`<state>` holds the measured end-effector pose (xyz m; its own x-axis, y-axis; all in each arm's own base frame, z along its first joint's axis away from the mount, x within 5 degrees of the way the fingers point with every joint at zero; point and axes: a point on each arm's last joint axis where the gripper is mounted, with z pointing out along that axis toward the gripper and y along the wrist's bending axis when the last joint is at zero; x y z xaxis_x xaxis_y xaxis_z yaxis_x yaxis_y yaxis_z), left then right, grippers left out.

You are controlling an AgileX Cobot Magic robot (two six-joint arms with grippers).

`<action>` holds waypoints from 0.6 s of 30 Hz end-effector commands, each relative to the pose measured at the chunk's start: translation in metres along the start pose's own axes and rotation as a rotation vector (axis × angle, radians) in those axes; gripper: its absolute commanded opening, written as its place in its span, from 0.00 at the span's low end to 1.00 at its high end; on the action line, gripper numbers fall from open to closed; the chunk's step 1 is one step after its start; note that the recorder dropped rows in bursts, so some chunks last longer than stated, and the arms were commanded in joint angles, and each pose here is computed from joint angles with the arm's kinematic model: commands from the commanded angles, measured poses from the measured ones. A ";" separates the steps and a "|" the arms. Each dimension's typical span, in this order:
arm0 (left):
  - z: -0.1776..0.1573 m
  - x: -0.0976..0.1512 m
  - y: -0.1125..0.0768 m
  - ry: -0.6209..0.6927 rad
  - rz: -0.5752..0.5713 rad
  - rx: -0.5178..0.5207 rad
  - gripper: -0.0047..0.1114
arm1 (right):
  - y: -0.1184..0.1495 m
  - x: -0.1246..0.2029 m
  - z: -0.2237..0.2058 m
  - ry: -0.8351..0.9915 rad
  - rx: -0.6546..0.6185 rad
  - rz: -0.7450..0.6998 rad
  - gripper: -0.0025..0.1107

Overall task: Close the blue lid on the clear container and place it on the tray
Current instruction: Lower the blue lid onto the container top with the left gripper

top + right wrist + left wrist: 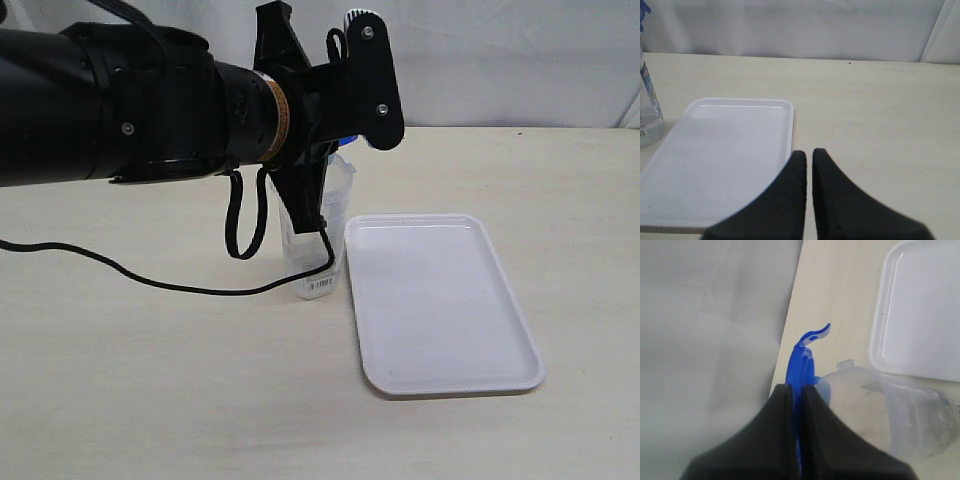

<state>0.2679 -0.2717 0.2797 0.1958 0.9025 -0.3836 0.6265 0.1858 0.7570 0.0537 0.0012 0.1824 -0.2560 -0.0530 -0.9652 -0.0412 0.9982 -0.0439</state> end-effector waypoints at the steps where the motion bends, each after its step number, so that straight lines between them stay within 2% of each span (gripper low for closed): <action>1: -0.002 0.000 -0.003 -0.014 -0.021 0.012 0.04 | 0.000 0.000 0.000 -0.004 0.004 0.003 0.06; 13: -0.003 0.000 -0.005 -0.010 -0.068 0.034 0.04 | 0.000 0.000 0.000 -0.004 0.004 0.003 0.06; 18: -0.007 -0.009 -0.015 0.004 -0.001 0.047 0.04 | 0.000 0.000 0.000 -0.004 0.004 0.003 0.06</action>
<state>0.2603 -0.2752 0.2743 0.1736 0.9020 -0.3952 0.6569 0.1929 0.7289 0.0537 0.0012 0.1824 -0.2560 -0.0530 -0.9652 -0.0412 0.9982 -0.0439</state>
